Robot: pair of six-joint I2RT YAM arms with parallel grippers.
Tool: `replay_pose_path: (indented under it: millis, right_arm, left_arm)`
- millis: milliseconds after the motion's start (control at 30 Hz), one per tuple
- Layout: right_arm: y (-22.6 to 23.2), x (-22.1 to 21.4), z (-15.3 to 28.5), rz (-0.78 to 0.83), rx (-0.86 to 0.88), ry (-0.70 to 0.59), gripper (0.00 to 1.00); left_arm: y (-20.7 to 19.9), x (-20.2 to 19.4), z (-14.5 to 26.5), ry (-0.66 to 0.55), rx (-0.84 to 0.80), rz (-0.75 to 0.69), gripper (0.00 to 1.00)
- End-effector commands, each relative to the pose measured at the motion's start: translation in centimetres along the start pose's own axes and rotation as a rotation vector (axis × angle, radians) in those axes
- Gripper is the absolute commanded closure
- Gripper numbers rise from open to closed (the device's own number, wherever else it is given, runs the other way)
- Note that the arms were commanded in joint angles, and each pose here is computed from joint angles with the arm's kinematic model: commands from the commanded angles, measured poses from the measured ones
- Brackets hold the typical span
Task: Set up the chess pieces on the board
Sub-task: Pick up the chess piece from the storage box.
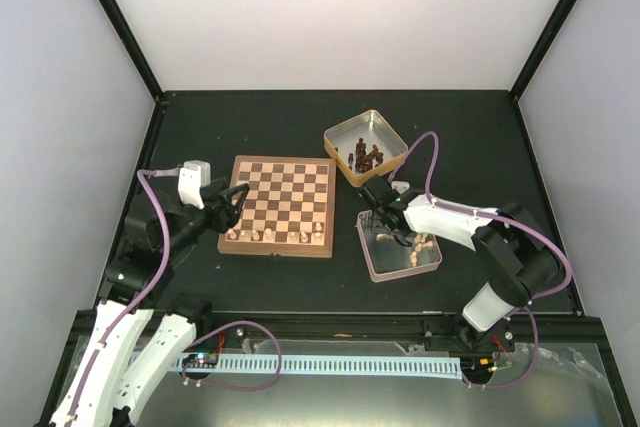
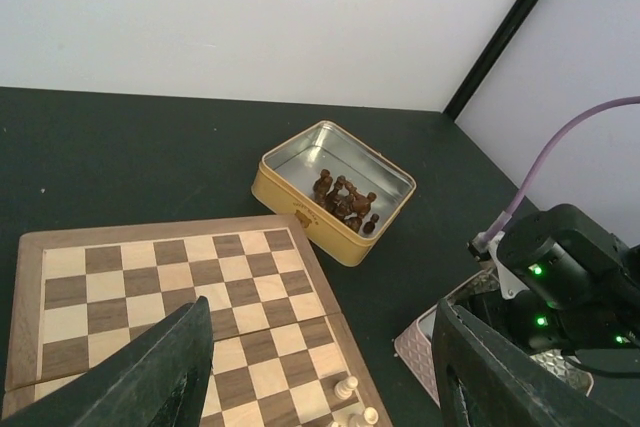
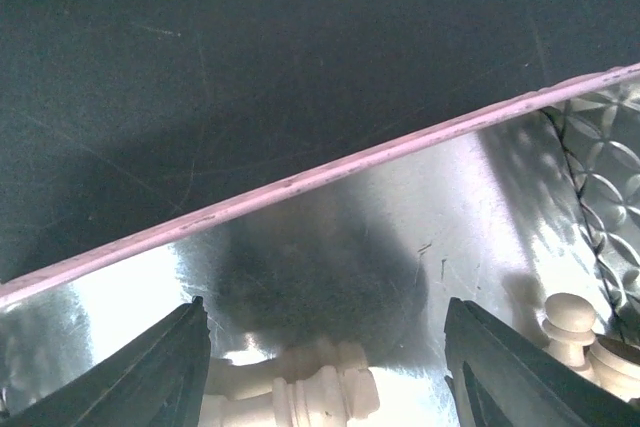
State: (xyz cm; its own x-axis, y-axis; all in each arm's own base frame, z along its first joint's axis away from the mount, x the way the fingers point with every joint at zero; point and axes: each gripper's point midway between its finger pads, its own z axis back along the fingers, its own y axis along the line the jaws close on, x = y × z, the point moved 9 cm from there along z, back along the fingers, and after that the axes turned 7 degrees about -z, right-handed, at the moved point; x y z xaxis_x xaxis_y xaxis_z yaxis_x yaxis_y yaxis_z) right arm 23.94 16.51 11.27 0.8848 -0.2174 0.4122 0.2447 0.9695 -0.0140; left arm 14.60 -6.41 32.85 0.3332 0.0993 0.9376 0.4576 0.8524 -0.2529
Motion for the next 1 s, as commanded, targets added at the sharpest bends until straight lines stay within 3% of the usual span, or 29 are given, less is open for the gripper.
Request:
replay_pose_path:
  millis: [0, 500, 967]
  right_arm:
    - [-0.1, -0.4, -0.1, 0.045, 0.004, 0.032, 0.35]
    - [-1.5, -3.8, 0.2, 0.048, 0.053, 0.150, 0.43]
    - [-1.9, -5.4, 1.2, 0.085, 0.068, 0.180, 0.66]
  left_arm:
    - [-0.1, 0.4, -0.2, -0.018, -0.020, -0.016, 0.38]
    - [0.0, 0.2, -0.4, -0.017, -0.024, -0.013, 0.38]
    - [0.0, 0.1, -0.3, -0.020, -0.023, -0.007, 0.38]
